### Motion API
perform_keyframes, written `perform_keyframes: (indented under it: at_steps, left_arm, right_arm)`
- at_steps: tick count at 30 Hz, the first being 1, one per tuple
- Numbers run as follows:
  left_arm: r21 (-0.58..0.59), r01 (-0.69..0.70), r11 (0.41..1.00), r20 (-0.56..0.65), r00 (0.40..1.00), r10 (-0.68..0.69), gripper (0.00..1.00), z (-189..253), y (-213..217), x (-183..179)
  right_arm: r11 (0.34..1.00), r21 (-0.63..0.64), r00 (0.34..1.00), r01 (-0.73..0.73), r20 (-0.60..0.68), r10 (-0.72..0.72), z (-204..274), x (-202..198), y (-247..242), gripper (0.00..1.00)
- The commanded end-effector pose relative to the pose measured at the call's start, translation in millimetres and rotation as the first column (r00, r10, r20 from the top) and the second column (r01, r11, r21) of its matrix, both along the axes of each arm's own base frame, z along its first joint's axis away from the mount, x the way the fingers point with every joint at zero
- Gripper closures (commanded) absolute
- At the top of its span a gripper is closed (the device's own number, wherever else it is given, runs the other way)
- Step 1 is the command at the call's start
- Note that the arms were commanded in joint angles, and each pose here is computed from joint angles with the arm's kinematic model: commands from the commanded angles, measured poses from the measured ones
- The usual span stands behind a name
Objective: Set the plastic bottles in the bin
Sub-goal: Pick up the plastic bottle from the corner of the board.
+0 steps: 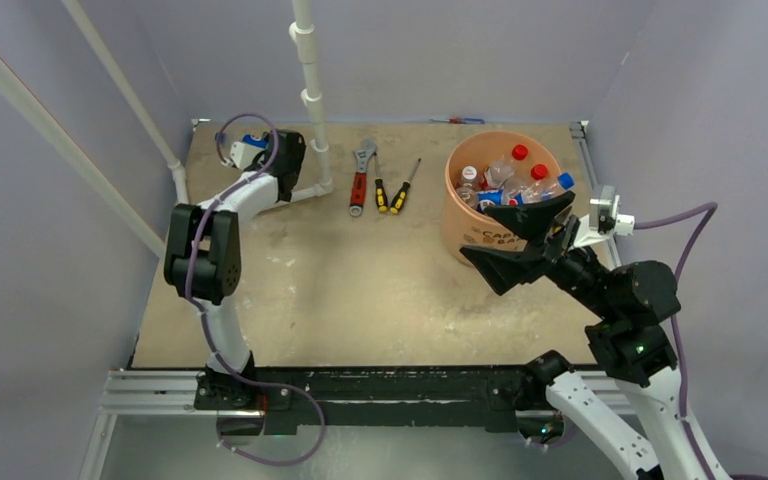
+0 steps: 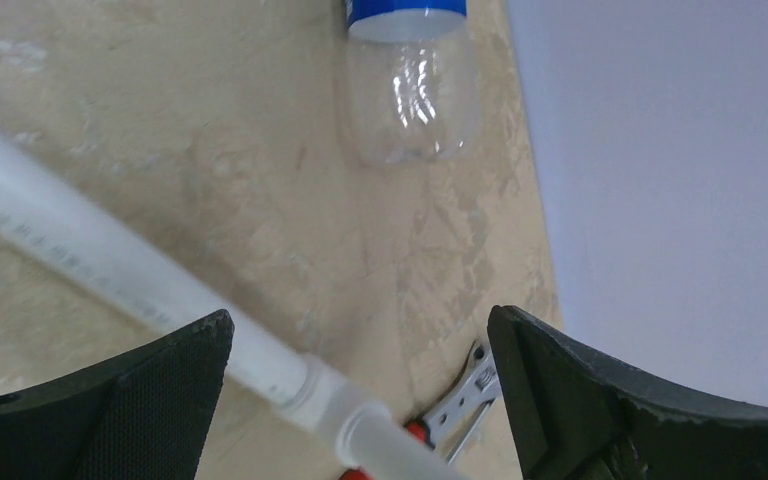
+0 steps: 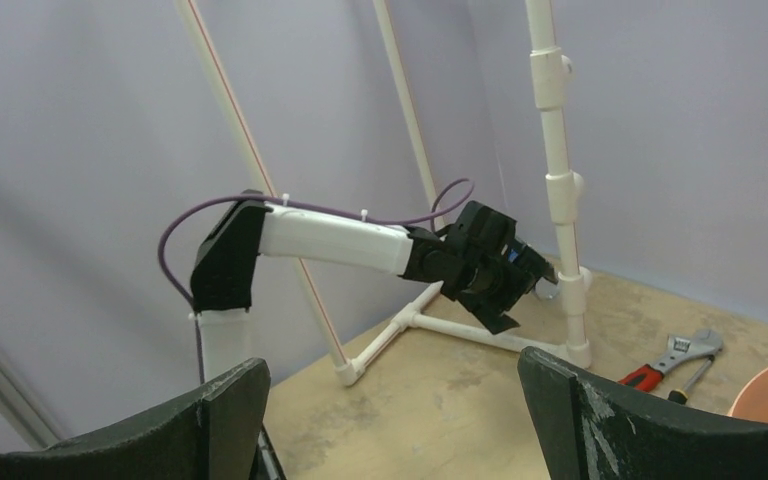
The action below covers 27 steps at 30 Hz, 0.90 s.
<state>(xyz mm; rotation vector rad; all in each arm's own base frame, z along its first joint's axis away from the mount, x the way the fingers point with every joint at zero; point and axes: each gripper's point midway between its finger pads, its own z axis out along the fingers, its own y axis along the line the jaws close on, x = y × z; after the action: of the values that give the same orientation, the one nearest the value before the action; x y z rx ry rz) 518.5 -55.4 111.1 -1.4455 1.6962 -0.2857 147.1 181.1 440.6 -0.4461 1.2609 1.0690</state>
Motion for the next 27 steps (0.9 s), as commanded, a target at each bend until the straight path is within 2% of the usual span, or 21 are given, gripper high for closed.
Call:
perform_keyframes:
  at_steps: [1,6,15,27]
  left_arm:
    - [-0.01,-0.035,0.999,0.061,0.998,0.036,0.01,11.7,16.4,34.9]
    - [0.009,-0.042,0.999,0.026,0.999,0.042,0.01,-15.9,29.5,58.3]
    - [0.019,-0.052,0.998,0.03,0.998,0.052,0.01,-36.7,34.4,93.4]
    - [-0.014,-0.08,0.997,0.043,0.996,0.081,0.01,-51.8,58.5,115.6]
  right_arm:
    - [0.998,-0.004,0.995,0.064,0.083,-0.064,19.1,-7.7,-12.1,0.01]
    - [0.995,-0.031,0.993,0.097,0.077,-0.095,8.0,-1.0,-13.0,0.01]
    - [0.987,-0.056,0.988,0.15,0.055,-0.147,-7.6,8.8,-17.6,0.01]
    - [0.979,-0.073,0.981,0.193,0.045,-0.19,-17.2,21.8,-18.6,0.01]
